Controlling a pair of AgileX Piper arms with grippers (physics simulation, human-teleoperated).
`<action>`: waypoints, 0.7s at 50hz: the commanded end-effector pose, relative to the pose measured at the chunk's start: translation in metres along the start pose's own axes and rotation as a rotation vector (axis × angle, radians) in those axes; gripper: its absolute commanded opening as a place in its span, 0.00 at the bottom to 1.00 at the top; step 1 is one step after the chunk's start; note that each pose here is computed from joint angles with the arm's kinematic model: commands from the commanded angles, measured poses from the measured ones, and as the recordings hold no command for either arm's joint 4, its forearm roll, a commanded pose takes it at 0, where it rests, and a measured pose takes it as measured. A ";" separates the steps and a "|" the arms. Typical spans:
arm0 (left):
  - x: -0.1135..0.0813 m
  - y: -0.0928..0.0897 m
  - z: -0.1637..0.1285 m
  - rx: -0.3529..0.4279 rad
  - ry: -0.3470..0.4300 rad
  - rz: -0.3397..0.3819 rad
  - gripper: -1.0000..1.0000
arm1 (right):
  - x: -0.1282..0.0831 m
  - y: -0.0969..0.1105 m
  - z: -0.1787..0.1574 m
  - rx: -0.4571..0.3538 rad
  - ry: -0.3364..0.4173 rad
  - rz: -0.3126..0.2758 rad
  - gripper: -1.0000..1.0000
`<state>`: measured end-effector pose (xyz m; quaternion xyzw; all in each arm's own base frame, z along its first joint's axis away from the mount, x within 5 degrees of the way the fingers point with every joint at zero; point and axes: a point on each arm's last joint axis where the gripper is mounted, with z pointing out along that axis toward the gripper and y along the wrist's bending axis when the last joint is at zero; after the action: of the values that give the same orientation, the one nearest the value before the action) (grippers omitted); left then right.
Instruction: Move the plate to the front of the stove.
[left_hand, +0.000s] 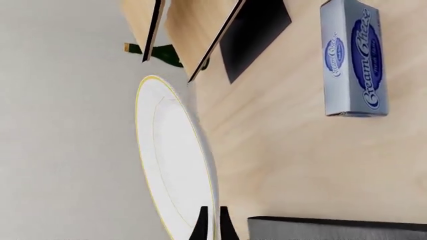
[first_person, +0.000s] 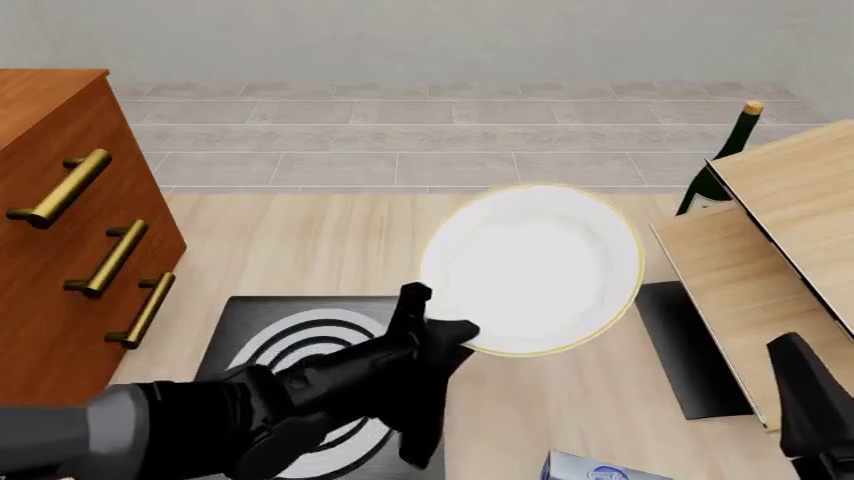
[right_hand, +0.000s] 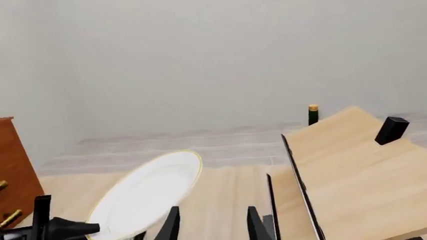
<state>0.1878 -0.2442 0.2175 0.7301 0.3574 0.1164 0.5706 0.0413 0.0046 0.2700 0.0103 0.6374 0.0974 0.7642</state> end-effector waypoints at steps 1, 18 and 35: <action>-0.004 0.006 -0.020 -0.099 -0.031 0.046 0.00 | -0.030 0.007 -0.008 -0.087 0.006 0.091 1.00; -0.003 0.000 -0.024 -0.152 -0.046 0.061 0.00 | -0.042 0.016 0.010 -0.201 0.100 0.264 1.00; -0.006 -0.002 -0.027 -0.161 -0.062 0.057 0.00 | -0.044 0.021 0.036 -0.178 0.144 0.312 1.00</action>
<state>0.1695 -0.2282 0.2222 0.7010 0.3165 0.1365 0.6244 0.0535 0.0182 0.3192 0.0162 0.6624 0.2582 0.7031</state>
